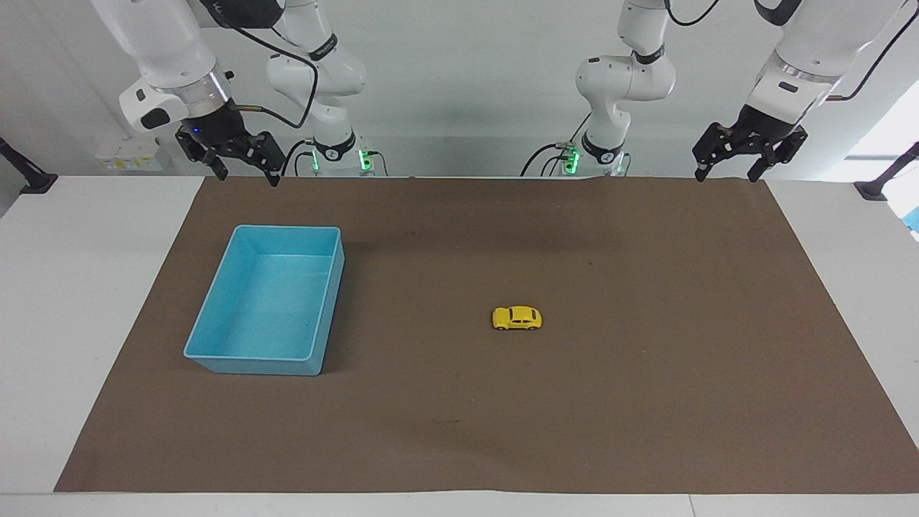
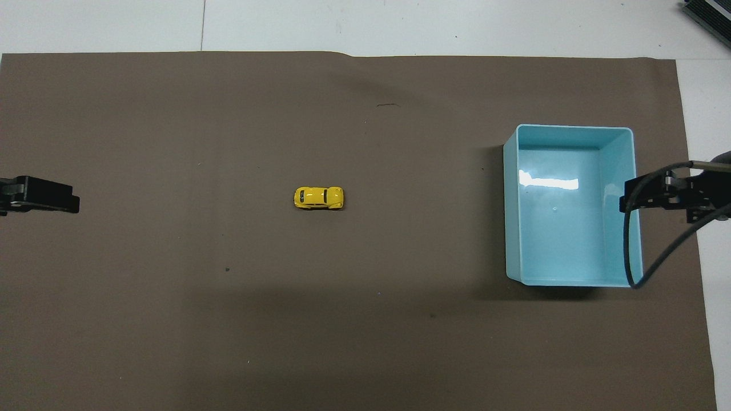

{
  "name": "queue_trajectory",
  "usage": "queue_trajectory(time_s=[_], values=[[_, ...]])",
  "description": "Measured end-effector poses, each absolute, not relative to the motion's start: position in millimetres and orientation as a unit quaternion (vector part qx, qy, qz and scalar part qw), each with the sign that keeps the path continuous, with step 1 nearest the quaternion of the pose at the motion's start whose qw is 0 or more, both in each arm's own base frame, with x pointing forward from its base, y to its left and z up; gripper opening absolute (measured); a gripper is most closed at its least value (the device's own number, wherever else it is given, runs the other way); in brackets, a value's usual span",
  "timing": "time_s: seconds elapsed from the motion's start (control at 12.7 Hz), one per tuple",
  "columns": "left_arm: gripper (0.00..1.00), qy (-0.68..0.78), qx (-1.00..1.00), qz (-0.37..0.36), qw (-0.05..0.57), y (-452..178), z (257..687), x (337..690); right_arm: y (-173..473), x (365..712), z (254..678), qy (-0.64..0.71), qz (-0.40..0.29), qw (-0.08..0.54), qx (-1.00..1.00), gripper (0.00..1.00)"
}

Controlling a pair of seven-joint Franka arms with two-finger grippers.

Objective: Wind up and store yellow beetle car

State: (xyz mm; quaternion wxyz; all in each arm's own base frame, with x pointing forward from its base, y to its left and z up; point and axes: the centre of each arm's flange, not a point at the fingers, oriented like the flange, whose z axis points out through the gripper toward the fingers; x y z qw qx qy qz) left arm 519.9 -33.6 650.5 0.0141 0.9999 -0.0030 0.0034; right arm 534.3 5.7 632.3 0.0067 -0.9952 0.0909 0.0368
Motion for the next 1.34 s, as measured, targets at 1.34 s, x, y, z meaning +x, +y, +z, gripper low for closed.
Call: queue_trajectory(time_s=[1.34], values=[[1.00,0.403,0.914,-0.017,0.029,-130.1,561.9,528.7,5.8,534.3,632.3,0.091,0.037,0.007,-0.995,1.00]])
